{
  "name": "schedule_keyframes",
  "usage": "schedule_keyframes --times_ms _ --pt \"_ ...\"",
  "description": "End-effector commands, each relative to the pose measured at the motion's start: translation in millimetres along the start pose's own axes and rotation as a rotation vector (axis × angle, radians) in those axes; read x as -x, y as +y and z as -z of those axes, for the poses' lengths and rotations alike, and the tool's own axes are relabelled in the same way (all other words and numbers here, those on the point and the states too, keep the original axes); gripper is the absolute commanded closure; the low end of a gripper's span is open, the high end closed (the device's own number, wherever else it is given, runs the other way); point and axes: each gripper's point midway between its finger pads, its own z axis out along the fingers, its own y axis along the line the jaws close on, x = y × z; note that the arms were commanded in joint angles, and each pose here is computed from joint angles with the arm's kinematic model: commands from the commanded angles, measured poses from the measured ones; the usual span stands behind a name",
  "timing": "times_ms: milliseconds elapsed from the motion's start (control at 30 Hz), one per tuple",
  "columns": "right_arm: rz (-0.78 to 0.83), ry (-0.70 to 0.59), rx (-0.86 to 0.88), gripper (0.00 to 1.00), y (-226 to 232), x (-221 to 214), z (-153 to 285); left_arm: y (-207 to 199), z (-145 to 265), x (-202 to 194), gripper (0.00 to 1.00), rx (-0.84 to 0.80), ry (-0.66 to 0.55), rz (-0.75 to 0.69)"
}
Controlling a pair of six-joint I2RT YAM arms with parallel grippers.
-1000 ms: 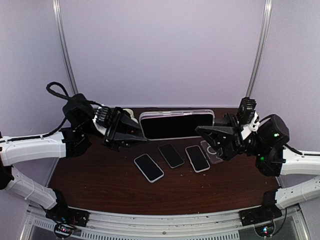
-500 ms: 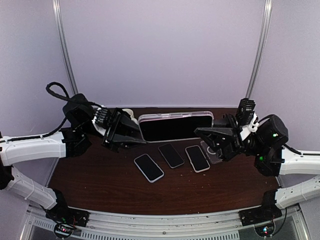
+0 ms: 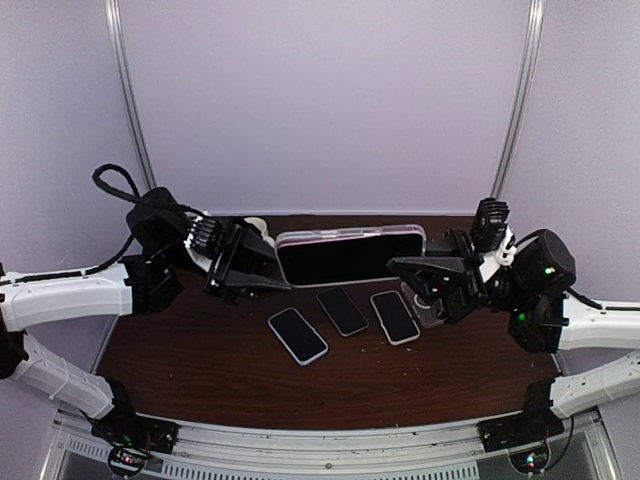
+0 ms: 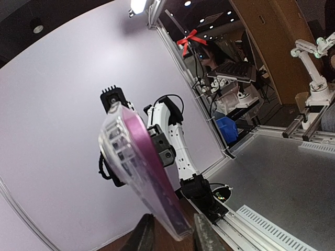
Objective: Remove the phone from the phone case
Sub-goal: Remove the phone from the bottom left corner of the phone case.
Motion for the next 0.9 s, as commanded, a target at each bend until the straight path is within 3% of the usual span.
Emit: schedule_keyframes --times_ms 0,300,533,867 --pt "0.046 -0.067 0.029 1.0 6 26 -4 6 -1 10 0.75 -0.013 -0.016 -0.033" --pt "-0.049 -0.038 0.092 1.0 13 20 -9 -4 -1 10 0.87 -0.067 -0.022 -0.044" --pt "-0.318 0.068 0.148 1.0 10 0 -27 -11 0 15 0.88 -0.105 -0.032 -0.049" --pt "-0.454 0.129 0.094 1.0 1 -12 -32 -17 3 18 0.91 -0.118 -0.037 -0.06"
